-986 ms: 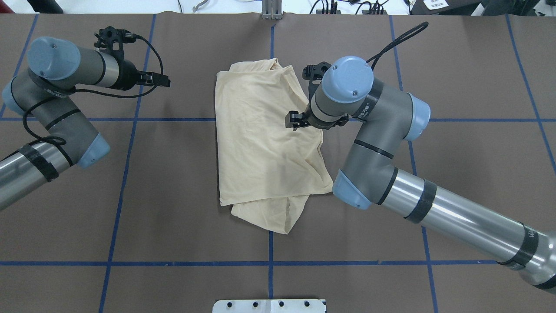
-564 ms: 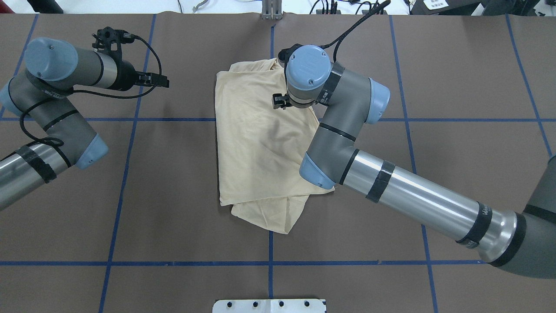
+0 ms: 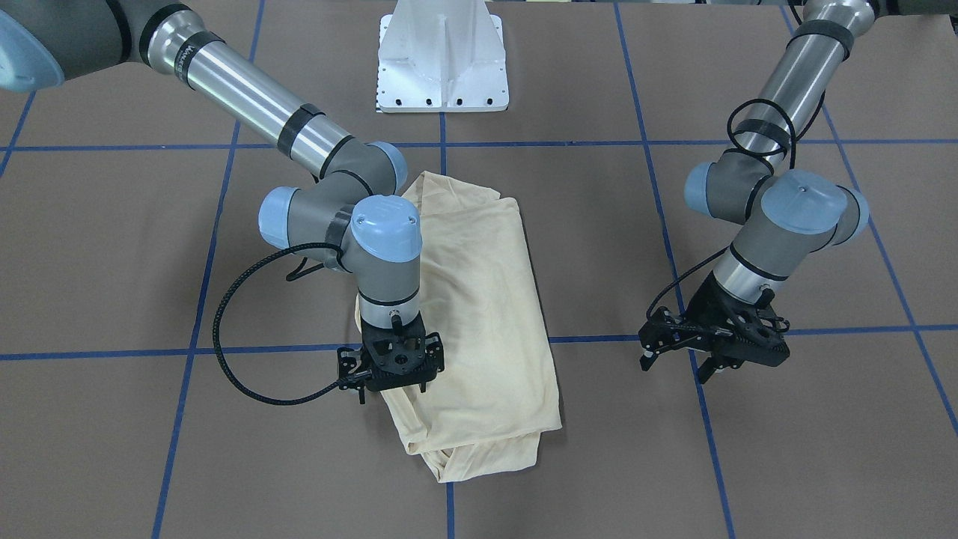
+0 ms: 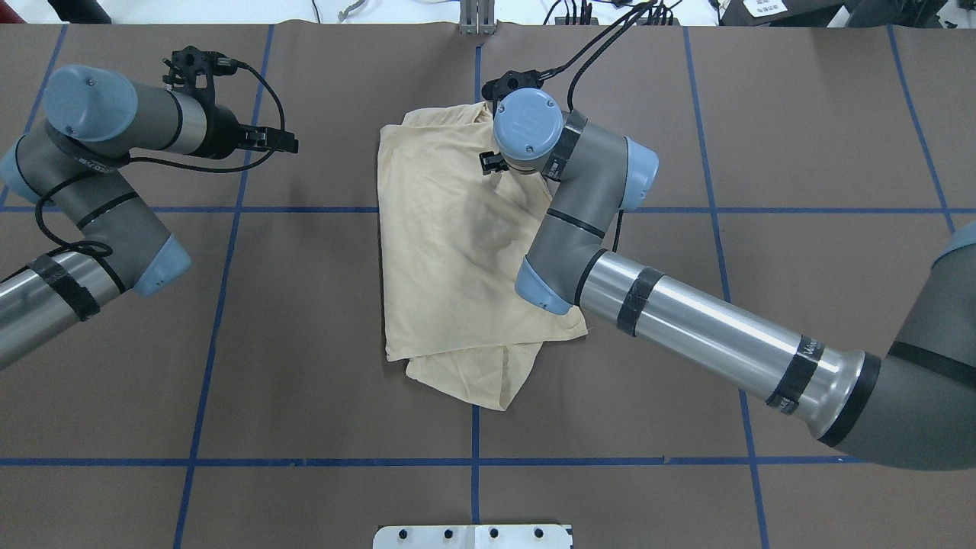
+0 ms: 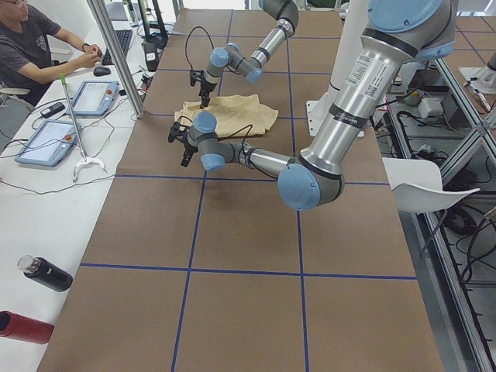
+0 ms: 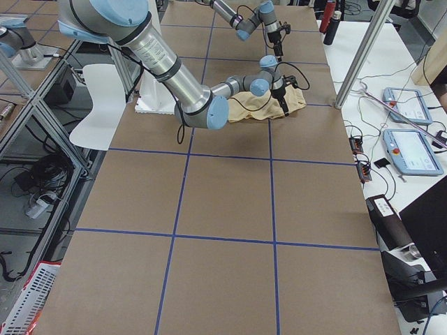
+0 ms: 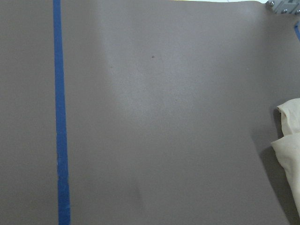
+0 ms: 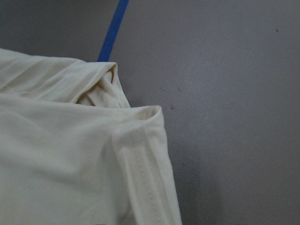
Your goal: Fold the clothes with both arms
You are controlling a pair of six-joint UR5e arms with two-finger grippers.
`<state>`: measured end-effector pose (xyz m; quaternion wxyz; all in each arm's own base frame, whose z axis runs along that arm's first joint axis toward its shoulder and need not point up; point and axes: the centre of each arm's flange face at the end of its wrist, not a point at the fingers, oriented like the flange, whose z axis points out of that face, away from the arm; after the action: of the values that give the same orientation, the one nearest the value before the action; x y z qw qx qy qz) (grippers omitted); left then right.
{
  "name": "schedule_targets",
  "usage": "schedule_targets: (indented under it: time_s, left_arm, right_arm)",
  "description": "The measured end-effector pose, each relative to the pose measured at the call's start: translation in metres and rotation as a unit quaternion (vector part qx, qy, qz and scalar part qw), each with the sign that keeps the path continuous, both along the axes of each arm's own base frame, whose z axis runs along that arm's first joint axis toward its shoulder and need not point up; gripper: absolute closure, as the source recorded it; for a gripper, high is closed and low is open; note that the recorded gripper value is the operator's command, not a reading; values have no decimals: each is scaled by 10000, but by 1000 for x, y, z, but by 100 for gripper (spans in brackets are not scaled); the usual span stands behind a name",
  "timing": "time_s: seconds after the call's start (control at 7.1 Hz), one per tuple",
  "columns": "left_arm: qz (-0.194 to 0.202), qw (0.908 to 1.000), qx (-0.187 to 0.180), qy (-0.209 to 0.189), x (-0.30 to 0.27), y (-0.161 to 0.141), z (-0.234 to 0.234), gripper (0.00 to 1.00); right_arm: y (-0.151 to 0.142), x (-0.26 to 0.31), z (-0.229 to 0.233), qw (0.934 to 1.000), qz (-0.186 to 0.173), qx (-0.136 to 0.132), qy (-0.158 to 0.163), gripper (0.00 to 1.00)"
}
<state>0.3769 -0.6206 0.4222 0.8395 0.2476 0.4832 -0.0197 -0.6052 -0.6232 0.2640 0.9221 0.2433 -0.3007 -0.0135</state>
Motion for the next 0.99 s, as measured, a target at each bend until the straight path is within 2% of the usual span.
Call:
schedule_targets:
  time_s: [0.56,0.99]
  left_arm:
    - [19,10000,27,-1,1,-1,-2,0]
    - [11,10000,32,32,2,-1,-7,0]
  right_arm:
    - [-9,2,8,9999,27,32,133,8]
    - [-33,28,26,9996,114,-8,271,8]
